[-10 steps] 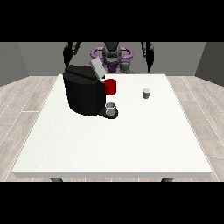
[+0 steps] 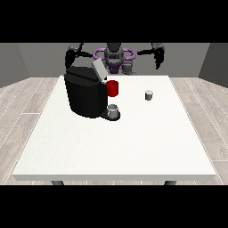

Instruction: Insert the coffee pod into the coffee machine and close the lid

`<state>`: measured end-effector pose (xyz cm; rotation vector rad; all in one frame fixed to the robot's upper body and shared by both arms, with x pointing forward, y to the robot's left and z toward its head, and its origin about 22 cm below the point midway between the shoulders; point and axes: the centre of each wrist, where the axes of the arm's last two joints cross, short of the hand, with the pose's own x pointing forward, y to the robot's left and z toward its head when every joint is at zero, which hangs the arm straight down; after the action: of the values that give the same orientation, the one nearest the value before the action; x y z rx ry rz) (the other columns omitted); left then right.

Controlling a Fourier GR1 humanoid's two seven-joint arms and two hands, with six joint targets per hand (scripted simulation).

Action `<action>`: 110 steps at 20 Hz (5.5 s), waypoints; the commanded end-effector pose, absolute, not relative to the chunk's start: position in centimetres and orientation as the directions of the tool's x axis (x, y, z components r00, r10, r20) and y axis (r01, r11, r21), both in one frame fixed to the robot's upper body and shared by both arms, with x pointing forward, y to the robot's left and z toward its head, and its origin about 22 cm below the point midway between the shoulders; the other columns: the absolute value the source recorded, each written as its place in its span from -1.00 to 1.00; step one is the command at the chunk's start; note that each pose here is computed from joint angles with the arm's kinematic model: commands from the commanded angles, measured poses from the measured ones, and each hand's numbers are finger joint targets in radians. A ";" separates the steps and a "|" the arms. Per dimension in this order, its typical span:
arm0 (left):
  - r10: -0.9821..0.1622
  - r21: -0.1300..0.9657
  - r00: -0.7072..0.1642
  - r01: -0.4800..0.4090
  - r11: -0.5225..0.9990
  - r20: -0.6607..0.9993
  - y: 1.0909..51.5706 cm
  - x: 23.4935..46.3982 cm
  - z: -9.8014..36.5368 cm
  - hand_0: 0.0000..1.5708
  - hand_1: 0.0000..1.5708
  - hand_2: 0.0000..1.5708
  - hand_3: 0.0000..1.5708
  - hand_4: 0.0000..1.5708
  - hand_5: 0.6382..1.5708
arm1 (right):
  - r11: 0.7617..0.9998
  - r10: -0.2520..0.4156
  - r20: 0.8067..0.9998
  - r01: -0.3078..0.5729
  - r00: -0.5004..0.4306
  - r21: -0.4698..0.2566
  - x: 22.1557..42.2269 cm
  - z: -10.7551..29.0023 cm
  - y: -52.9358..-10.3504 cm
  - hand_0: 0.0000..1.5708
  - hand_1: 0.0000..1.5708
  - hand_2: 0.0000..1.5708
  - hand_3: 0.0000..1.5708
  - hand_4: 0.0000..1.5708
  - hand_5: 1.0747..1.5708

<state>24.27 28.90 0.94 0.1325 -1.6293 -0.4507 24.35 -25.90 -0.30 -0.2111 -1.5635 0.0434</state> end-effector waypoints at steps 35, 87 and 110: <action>-0.885 0.897 -0.154 0.120 0.425 0.440 34.1 35.4 2.7 0.36 0.36 0.41 0.16 -0.43 1.00 | 0.980 0.196 0.979 0.040 -0.051 -0.194 29.9 1.6 -20.3 -1.00 -1.00 -1.00 -1.00 -1.00 1.00; -0.818 0.820 -0.197 0.341 0.459 0.540 24.1 44.7 16.8 0.57 0.57 0.61 0.61 -0.36 1.00 | 0.974 0.226 0.973 0.021 0.046 -0.227 29.9 -1.7 -19.3 -1.00 -1.00 -1.00 -1.00 -1.00 1.00; -0.846 0.892 -0.289 0.195 0.407 0.449 23.5 45.9 28.0 0.51 0.51 0.60 0.56 -0.40 1.00 | 0.972 0.231 0.968 0.076 -0.099 -0.224 34.4 4.3 -20.2 -1.00 -1.00 -1.00 -1.00 -1.00 1.00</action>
<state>45.88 24.03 26.98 0.6218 -1.5389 -1.1138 34.32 -20.66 4.60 -0.2357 -1.6916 0.1384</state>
